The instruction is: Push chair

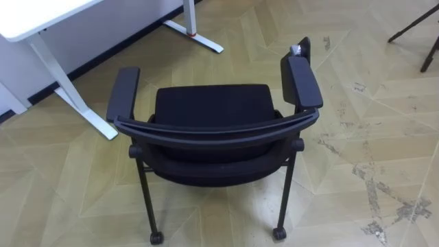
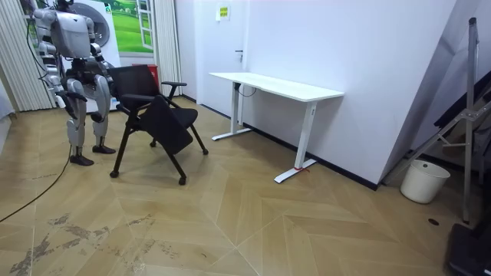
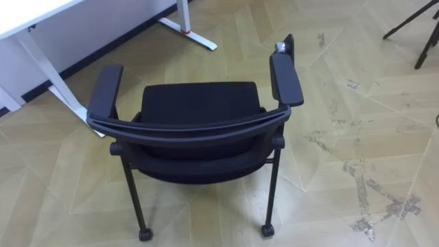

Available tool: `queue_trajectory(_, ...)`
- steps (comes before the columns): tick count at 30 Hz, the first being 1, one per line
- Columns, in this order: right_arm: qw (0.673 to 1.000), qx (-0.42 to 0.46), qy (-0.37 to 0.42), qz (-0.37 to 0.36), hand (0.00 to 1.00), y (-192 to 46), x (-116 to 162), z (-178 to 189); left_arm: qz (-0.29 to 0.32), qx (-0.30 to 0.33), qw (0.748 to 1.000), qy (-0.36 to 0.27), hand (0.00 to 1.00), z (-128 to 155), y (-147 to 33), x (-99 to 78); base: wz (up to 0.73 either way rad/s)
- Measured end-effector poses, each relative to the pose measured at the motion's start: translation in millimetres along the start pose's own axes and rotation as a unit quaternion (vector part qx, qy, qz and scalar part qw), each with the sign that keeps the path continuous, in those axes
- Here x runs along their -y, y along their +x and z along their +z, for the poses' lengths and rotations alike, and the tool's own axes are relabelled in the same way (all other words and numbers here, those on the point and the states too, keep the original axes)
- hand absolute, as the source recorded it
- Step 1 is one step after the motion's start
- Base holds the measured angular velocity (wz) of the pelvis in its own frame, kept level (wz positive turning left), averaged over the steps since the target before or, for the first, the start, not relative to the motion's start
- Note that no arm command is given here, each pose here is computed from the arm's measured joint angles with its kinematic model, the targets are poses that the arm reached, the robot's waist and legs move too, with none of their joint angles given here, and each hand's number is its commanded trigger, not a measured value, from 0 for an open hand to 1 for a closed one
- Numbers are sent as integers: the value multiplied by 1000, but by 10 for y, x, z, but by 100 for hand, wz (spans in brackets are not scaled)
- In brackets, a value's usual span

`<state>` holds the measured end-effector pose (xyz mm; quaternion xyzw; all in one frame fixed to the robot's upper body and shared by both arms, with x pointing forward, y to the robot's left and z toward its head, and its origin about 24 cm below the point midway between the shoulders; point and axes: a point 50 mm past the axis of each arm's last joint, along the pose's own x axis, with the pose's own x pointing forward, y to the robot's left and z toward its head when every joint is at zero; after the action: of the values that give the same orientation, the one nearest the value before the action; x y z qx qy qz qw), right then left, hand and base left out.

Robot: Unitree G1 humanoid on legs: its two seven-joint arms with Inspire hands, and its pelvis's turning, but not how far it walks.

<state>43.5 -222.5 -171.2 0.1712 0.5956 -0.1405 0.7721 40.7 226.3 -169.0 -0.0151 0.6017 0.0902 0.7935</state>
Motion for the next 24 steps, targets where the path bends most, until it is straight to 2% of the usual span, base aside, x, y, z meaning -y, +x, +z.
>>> queue_trajectory(8,1000,5,-17,-13,0,4,2,40,8,6,1000,14,0,50,8,2,0)
queue_trajectory(11,999,9,8,-36,0,-5,55,44,10,6,1000,14,0,48,8,3,0)
queue_trajectory(20,998,11,31,-62,0,-16,111,27,22,9,1000,-7,0,53,11,7,0)
queue_trajectory(24,997,7,32,-74,0,-21,132,4,39,4,998,-56,0,9,4,-11,0)
